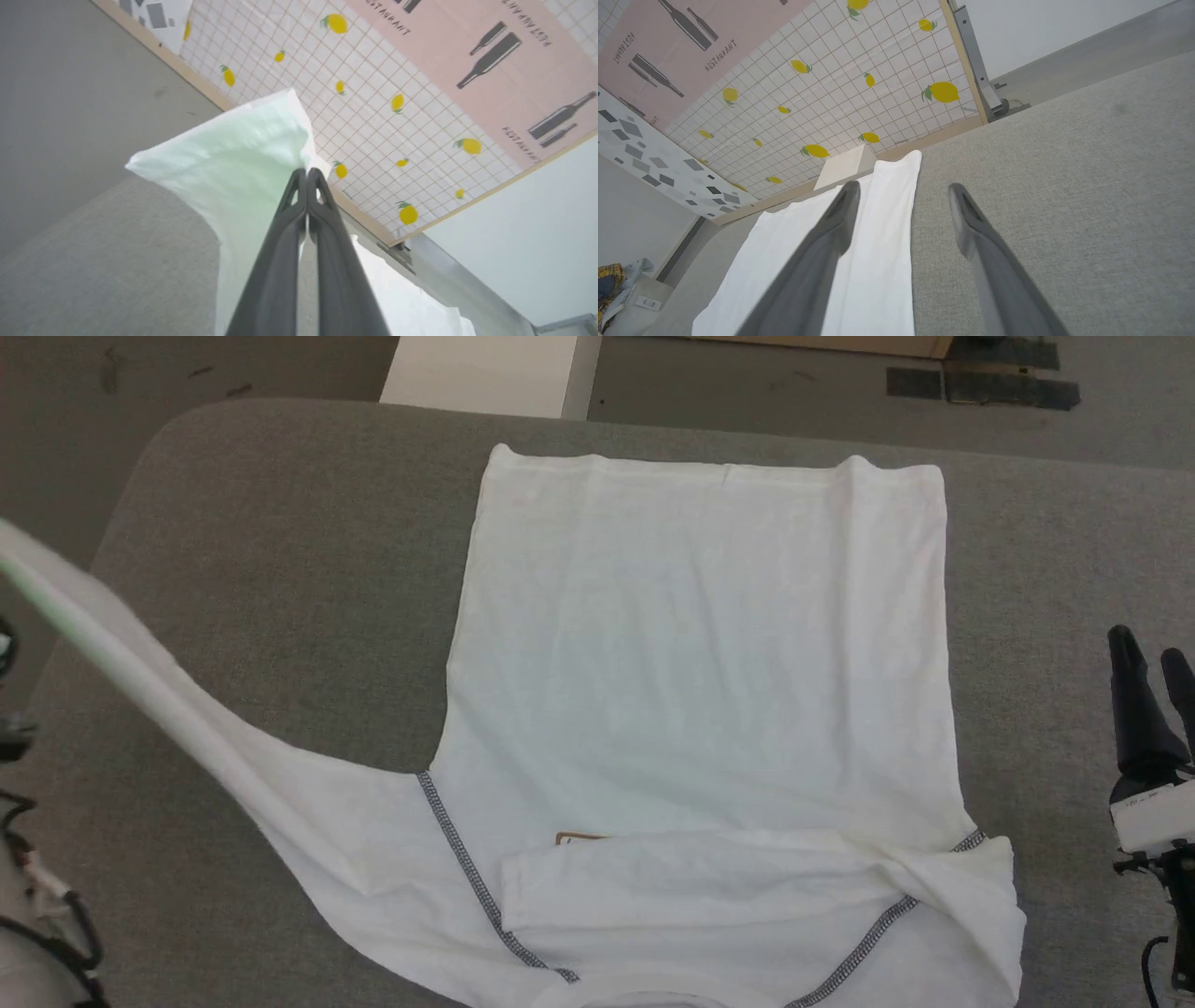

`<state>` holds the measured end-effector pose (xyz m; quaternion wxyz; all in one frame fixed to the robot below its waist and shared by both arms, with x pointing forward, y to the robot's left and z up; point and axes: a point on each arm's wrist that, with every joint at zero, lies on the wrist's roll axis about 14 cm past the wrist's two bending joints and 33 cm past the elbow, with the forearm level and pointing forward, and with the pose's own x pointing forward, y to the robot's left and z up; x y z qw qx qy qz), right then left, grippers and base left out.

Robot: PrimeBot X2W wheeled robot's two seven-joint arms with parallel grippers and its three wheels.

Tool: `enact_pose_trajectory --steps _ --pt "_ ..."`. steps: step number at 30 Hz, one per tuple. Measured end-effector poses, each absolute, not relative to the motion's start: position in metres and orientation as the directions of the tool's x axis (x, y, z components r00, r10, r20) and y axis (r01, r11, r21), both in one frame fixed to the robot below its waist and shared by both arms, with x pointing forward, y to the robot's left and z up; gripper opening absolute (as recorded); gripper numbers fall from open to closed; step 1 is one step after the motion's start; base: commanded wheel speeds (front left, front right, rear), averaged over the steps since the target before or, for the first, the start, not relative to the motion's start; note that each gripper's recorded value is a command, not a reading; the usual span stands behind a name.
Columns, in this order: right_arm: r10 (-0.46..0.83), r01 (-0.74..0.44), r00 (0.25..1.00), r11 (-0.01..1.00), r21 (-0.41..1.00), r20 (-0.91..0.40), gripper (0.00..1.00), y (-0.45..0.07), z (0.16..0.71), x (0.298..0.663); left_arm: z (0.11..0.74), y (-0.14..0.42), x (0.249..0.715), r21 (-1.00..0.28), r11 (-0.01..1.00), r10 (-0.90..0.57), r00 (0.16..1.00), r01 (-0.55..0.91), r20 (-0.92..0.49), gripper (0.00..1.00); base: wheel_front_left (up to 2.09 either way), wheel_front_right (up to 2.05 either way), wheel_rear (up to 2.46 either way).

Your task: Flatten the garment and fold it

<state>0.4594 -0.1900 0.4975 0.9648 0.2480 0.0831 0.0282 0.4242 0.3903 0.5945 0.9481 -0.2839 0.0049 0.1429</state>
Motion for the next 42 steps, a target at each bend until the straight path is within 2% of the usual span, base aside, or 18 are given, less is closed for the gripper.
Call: enact_pose_trajectory --steps 6,9,14,16,21,24,31,34,35,36,40,42 --pt "0.079 0.002 0.986 0.872 0.490 -0.146 1.00 -0.195 0.498 0.450 0.615 0.264 0.452 -0.641 0.766 -0.051 0.999 0.046 0.011 0.00 0.00 0.00 0.00" --pt "0.069 0.010 0.988 0.869 0.495 -0.141 1.00 -0.199 0.499 0.447 0.616 0.199 0.460 -0.661 0.730 -0.212 0.977 0.172 0.021 0.00 0.00 0.00 0.00" --pt "0.046 0.033 0.988 0.865 0.501 -0.144 1.00 -0.208 0.497 0.440 0.602 0.103 0.459 -0.659 0.676 -0.446 0.895 0.330 -0.010 0.00 0.00 0.00 0.00" --pt "0.037 0.044 0.988 0.862 0.506 -0.149 1.00 -0.211 0.496 0.436 0.591 0.067 0.454 -0.668 0.642 -0.529 0.848 0.377 -0.030 0.00 0.00 0.00 0.00" --pt "-0.014 0.091 0.988 0.857 0.507 -0.154 1.00 -0.228 0.492 0.427 0.548 -0.024 0.418 -0.667 0.567 -0.733 0.665 0.483 -0.142 0.00 0.00 0.00 0.00" --pt "-0.041 0.118 0.986 0.854 0.506 -0.160 1.00 -0.237 0.490 0.420 0.520 -0.056 0.395 -0.663 0.545 -0.797 0.562 0.514 -0.220 0.00 0.00 0.00 0.00" --pt "-0.085 0.165 0.980 0.849 0.502 -0.180 1.00 -0.251 0.482 0.411 0.454 -0.092 0.330 -0.656 0.513 -0.858 0.303 0.555 -0.414 0.00 0.00 0.00 0.00" --pt "-0.082 0.167 0.979 0.848 0.503 -0.187 1.00 -0.250 0.479 0.411 0.437 -0.094 0.307 -0.656 0.509 -0.852 0.220 0.557 -0.475 0.00 0.00 0.00 0.00" --pt "-0.080 0.167 0.979 0.848 0.503 -0.189 1.00 -0.249 0.478 0.411 0.433 -0.093 0.302 -0.656 0.512 -0.848 0.206 0.554 -0.488 0.35 0.00 0.00 0.00" --pt "-0.076 0.164 0.979 0.848 0.504 -0.191 1.00 -0.248 0.478 0.412 0.431 -0.091 0.300 -0.658 0.516 -0.845 0.203 0.549 -0.494 1.00 0.00 0.00 0.00" --pt "-0.053 0.144 0.981 0.850 0.507 -0.189 1.00 -0.240 0.478 0.416 0.435 -0.087 0.300 -0.667 0.516 -0.846 0.199 0.537 -0.494 1.00 0.00 0.00 0.00" --pt "-0.040 0.131 0.982 0.851 0.509 -0.186 1.00 -0.235 0.479 0.418 0.452 -0.086 0.307 -0.688 0.495 -0.865 0.227 0.530 -0.447 1.00 0.00 0.00 0.00"
